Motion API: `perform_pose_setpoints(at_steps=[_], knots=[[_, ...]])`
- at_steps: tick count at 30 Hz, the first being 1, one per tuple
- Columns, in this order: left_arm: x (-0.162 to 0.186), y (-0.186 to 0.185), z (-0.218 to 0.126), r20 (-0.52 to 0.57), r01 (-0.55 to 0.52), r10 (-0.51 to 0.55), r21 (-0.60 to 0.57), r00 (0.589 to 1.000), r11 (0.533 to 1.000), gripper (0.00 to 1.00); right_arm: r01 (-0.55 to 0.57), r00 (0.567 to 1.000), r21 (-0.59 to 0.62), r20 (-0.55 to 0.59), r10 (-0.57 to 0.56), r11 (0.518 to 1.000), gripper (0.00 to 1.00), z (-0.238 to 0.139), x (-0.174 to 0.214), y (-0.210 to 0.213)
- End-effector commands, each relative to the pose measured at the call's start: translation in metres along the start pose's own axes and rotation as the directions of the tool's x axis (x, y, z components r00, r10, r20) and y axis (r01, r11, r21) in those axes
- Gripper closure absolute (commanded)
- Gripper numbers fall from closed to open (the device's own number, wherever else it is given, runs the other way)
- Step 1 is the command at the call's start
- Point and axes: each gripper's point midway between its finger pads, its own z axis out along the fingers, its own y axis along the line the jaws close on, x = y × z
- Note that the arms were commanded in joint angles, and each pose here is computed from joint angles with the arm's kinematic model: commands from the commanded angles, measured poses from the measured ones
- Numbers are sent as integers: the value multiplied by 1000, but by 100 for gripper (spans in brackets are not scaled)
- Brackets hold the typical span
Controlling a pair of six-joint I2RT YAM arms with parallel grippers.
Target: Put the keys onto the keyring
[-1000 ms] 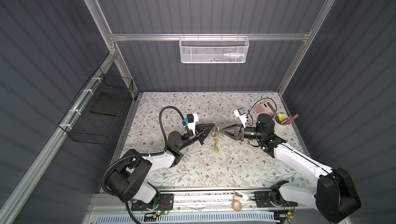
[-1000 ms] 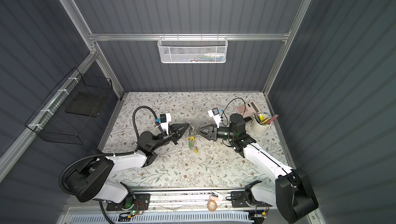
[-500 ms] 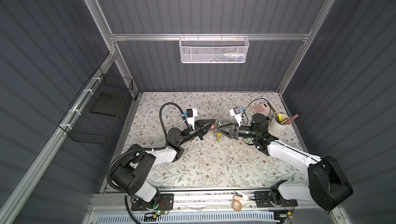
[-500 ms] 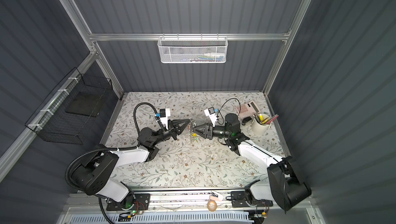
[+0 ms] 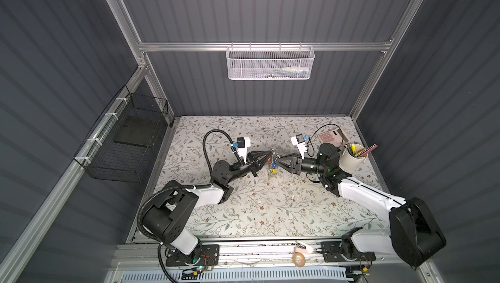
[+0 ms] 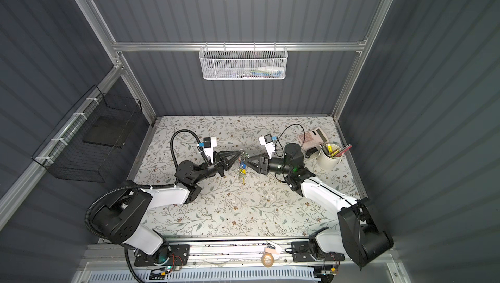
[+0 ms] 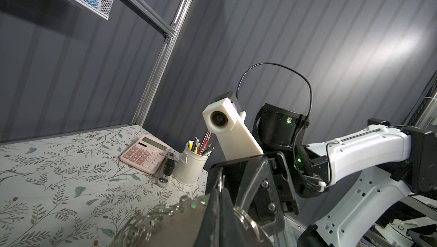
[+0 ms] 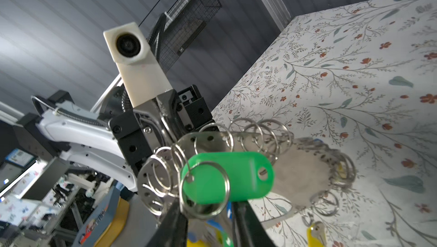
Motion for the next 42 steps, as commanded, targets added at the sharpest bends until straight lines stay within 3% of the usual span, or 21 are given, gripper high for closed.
perform_pose_setpoints(at_steps=[1, 11, 16, 17, 20, 23, 35, 42], knots=[[-20, -15, 5, 55, -45, 42, 56, 998, 997, 100, 47, 998, 47, 36, -49, 998, 72, -6, -8, 1], [-29, -15, 5, 77, -47, 44, 39, 996, 998, 100, 39, 999, 62, 23, -40, 997, 91, -9, -1, -2], [-34, -17, 7, 87, -45, 41, 41, 995, 998, 100, 30, 999, 75, 9, -31, 997, 94, -10, 4, -4], [-35, -17, 7, 89, -41, 37, 42, 995, 998, 100, 28, 1000, 73, 5, -29, 997, 93, -10, 6, -4], [-38, -19, 8, 96, -43, 39, 48, 995, 998, 100, 22, 1000, 39, -11, -22, 999, 75, -11, 12, 1], [-40, -19, 8, 99, -46, 41, 44, 994, 998, 100, 28, 999, 35, -19, -28, 999, 67, -16, 18, 4], [-40, -24, 9, 95, -42, 35, 67, 995, 997, 100, 137, 990, 56, 23, -138, 989, 45, -31, -8, 18], [-40, -26, 8, 93, -41, 34, 75, 995, 996, 100, 185, 982, 14, 22, -185, 983, 42, -25, -26, 29]])
